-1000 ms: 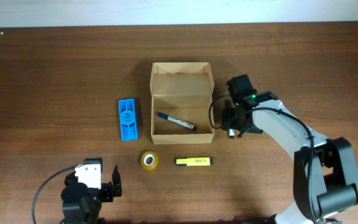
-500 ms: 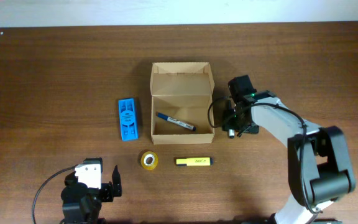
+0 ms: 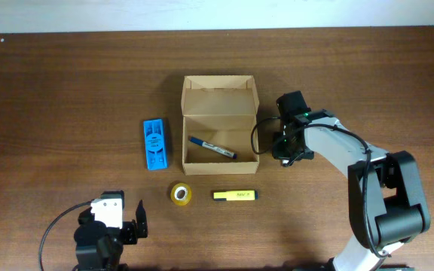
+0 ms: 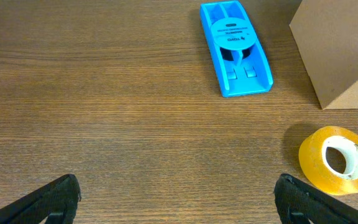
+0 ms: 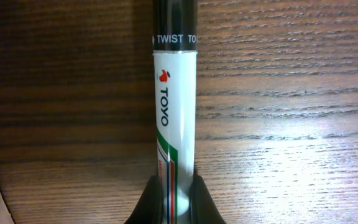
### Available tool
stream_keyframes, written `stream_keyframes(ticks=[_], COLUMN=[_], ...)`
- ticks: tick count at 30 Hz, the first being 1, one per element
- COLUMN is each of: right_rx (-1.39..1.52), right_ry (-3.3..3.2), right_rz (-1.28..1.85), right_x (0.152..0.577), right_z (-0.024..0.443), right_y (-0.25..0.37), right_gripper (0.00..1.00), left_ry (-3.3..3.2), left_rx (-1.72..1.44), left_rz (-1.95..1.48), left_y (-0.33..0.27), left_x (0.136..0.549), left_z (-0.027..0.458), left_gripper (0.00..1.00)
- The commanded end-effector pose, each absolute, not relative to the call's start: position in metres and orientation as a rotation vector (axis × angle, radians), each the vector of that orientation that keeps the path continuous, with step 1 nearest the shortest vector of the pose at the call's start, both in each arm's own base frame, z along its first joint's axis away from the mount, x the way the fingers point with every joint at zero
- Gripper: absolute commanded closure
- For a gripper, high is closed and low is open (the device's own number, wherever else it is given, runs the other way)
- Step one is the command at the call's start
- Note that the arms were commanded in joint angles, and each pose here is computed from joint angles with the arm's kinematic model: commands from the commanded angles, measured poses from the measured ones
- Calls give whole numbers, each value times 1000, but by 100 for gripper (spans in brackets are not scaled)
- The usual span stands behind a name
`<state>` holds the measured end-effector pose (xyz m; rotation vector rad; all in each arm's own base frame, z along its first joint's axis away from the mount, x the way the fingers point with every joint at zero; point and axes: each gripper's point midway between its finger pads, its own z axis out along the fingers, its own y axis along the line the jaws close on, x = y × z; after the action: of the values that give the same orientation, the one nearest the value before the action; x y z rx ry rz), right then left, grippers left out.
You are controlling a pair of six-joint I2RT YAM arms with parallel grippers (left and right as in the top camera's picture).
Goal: Pack container
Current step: 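Move the right gripper to the black marker and grasp it, then place the black marker into the box beside the blue marker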
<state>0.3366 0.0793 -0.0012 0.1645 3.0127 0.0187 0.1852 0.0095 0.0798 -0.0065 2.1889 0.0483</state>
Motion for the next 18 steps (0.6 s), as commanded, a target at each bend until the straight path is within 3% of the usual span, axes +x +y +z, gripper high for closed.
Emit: stream_keyframes(ticks=[1,7,10,13,18], right_rx=[161,158,114,-76,-643], right_ry=[3015,2946,2859,2780,2613], right_rz=[32,61,107,173,269], right_x=[336,350,360,363,358], right_z=[6,48,90,130,170], right_y=[79,82,88,103,152], right_gripper=[96,96,97,96,96], left_ry=[2192,2192,2192,2192,2192], left_rx=[8,8,8,8,8], left_rz=[58,58,58,58,58], left_y=[10,10,10,10,10], left_x=[185,185,185,185,185], left_z=[78,78,78,78,78], left_gripper=[0,1,1,0,0])
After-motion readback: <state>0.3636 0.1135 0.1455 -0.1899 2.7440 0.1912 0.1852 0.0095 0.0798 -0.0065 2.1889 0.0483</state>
